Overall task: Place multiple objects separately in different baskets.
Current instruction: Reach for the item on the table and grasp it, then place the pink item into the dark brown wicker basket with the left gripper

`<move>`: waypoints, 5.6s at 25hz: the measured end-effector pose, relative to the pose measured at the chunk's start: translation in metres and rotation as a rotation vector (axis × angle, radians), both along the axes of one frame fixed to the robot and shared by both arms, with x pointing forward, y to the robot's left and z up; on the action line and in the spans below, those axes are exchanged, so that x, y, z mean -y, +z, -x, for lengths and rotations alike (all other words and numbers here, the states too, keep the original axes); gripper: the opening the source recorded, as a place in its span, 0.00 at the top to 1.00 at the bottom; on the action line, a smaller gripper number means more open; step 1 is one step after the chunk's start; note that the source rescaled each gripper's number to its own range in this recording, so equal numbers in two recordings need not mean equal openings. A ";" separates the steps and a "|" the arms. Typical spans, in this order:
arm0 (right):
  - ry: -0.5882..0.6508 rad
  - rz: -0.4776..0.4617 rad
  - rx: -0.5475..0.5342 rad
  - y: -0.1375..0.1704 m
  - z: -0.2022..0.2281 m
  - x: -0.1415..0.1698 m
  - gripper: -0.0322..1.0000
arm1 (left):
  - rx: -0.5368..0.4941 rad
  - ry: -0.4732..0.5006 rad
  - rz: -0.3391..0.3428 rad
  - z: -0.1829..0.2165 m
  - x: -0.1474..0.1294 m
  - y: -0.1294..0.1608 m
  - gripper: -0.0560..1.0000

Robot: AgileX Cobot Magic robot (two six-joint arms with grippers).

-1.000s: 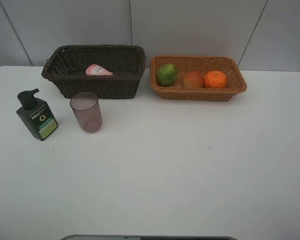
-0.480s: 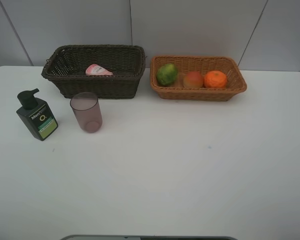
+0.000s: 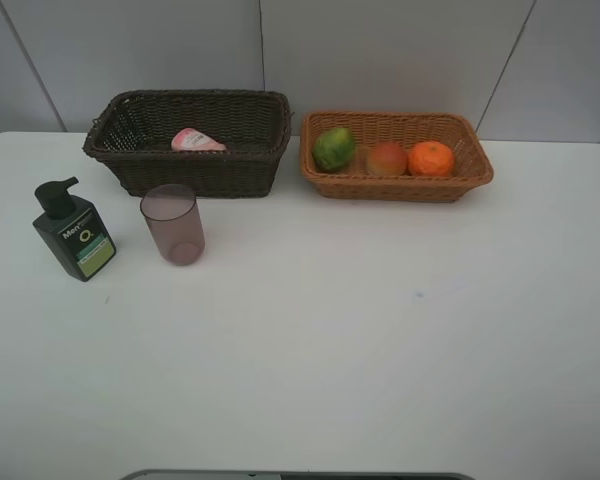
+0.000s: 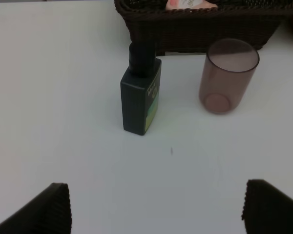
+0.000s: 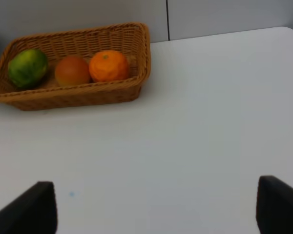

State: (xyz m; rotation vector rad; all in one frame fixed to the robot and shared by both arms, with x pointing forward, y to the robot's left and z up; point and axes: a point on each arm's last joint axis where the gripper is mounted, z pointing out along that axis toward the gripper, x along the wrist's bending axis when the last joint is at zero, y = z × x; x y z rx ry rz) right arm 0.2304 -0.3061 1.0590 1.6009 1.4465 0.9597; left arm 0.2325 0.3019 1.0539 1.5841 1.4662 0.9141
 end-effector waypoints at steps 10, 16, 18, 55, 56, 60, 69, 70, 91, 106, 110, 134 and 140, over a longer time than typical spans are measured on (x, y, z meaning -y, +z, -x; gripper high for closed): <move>0.000 0.000 0.000 0.000 0.000 0.000 0.22 | 0.000 0.000 0.000 0.000 0.000 0.000 0.08; 0.000 0.000 0.000 0.000 0.000 0.000 0.22 | 0.000 0.000 0.000 0.000 0.000 0.000 0.08; 0.000 0.000 0.000 0.000 0.000 0.000 0.22 | 0.000 0.000 0.000 0.000 0.000 0.000 0.08; 0.000 0.000 0.000 0.000 0.000 0.000 0.22 | -0.403 -0.048 -0.048 -0.147 0.014 0.042 0.08; 0.000 0.000 0.000 0.000 0.000 0.000 0.22 | -0.458 -0.055 -0.058 -0.164 0.015 0.040 0.08; 0.000 0.000 0.000 0.000 0.000 0.000 0.22 | -0.648 -0.098 -0.108 -0.223 0.020 0.022 0.08; 0.000 0.000 0.001 0.000 0.000 0.000 0.22 | -0.818 -0.191 -0.258 -0.293 0.020 -0.017 0.01; 0.000 0.000 0.001 0.000 0.000 0.000 0.22 | -0.828 -0.208 -0.273 -0.297 0.020 -0.022 0.00; 0.000 0.000 0.003 0.000 0.000 0.000 0.22 | -0.839 -0.257 -0.274 -0.336 0.026 -0.100 0.00; 0.000 0.000 0.003 0.000 0.000 0.000 0.22 | -0.813 -0.253 -0.275 -0.335 0.026 -0.115 0.46; 0.000 0.000 0.003 0.000 0.000 0.000 0.22 | -0.814 -0.238 -0.262 -0.335 0.026 -0.115 0.48; 0.000 0.000 0.003 0.000 0.000 0.000 0.22 | -0.845 -0.181 -0.203 -0.339 0.027 -0.099 0.48; 0.000 0.000 0.003 0.000 0.000 0.000 0.22 | -0.789 -0.061 -0.102 -0.352 0.028 -0.045 0.48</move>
